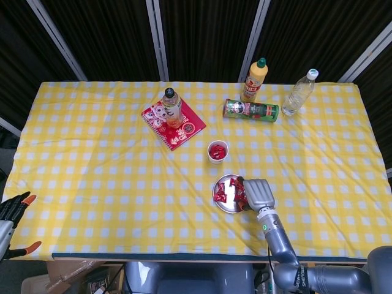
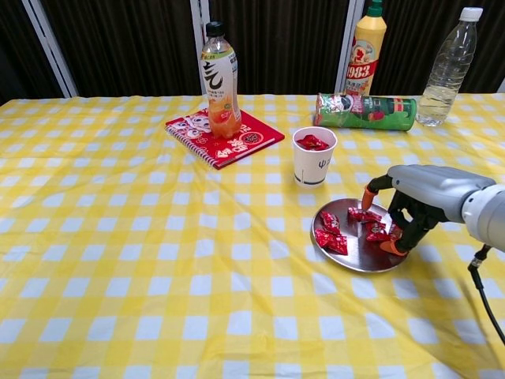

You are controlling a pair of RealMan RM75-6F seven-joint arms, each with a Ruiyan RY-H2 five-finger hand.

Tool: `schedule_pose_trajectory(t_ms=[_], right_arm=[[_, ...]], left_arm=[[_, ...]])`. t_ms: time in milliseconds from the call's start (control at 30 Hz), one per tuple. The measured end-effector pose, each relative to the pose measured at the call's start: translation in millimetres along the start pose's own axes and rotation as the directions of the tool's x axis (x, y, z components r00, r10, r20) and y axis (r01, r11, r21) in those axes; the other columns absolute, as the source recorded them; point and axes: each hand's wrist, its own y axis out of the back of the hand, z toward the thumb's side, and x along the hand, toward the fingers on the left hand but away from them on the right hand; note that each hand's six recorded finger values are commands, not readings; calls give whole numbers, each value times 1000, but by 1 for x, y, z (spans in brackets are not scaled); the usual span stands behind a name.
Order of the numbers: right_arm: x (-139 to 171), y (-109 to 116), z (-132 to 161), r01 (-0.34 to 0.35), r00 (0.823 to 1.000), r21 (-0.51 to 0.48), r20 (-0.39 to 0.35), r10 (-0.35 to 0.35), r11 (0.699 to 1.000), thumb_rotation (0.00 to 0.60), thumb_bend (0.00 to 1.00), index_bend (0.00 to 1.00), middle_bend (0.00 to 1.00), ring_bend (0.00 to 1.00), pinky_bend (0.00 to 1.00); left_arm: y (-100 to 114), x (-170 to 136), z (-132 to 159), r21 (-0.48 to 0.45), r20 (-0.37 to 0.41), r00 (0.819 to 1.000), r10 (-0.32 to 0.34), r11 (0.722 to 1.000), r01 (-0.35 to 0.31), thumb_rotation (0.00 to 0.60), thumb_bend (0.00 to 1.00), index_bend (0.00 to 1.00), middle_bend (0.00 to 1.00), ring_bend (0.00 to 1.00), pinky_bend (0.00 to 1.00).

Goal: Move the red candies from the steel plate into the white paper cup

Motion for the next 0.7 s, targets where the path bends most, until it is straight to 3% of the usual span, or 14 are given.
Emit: schedule_pose_trajectory(t_ms=[267, 500, 700], right_arm=[[-12, -12, -5, -22, 1000, -7, 19, 22, 1000, 600, 323, 415, 789, 831, 998], [-15, -15, -4, -18, 1000, -32, 15, 18, 999, 600, 547, 593, 789, 831, 998], [-15, -13, -3, -2, 1000, -45, 3, 2, 999, 600, 590, 605, 789, 831, 998]], left_arm=[[0, 1, 0, -1, -5, 1000, -7, 1000, 7, 600, 71, 0, 0, 0, 0], [0, 1, 0, -2, -5, 1000, -8, 1000, 8, 600, 72, 0, 0, 0, 0], [0, 1, 0, -3, -3, 1000, -7, 1000, 7, 600, 71, 0, 0, 0, 0]])
